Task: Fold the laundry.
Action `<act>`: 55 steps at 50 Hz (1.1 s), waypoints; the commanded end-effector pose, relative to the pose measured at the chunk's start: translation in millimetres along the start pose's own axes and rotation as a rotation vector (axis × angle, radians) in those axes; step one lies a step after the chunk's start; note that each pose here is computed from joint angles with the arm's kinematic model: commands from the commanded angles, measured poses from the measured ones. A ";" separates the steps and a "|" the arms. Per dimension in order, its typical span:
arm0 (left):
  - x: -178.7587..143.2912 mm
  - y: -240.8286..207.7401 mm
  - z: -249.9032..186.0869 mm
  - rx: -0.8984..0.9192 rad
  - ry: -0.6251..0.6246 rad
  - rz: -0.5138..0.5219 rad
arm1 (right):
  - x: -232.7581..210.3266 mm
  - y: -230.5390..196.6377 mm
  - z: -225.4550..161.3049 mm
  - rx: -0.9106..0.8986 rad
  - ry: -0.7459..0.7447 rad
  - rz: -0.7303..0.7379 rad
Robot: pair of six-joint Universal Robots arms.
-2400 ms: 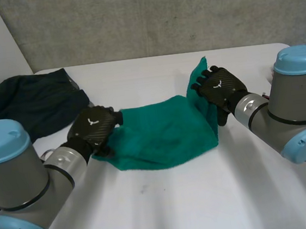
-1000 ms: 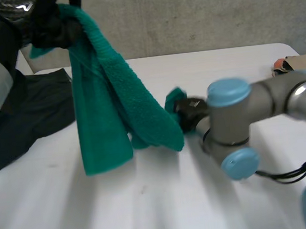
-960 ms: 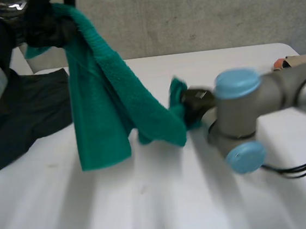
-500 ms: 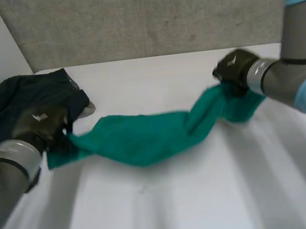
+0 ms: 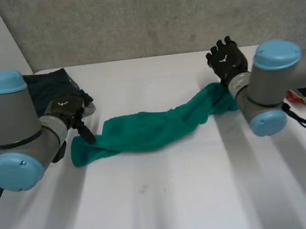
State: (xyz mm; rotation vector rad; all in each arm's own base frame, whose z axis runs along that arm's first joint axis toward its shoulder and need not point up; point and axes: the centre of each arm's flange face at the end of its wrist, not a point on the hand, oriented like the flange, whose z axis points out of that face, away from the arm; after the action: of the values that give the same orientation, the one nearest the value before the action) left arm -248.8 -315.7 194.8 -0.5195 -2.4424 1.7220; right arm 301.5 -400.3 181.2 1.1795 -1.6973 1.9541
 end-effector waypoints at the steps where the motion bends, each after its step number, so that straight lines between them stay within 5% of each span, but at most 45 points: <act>1: -16.1 12.7 -20.9 -0.001 -0.022 0.044 | 34.6 5.4 -30.5 -0.073 -0.113 0.158; 15: -9.5 54.0 -40.8 0.008 0.142 0.265 | 38.0 50.7 -51.0 -0.302 -0.304 0.237; 55: 12.7 52.9 64.3 0.082 0.145 0.468 | 11.0 55.0 -53.6 -0.270 -0.323 0.235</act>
State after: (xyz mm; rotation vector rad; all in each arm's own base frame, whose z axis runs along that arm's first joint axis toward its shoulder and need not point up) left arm -266.0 -347.7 124.2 -1.1857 -2.2756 1.8255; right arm 236.4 -368.0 156.4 1.2889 -2.2656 1.6575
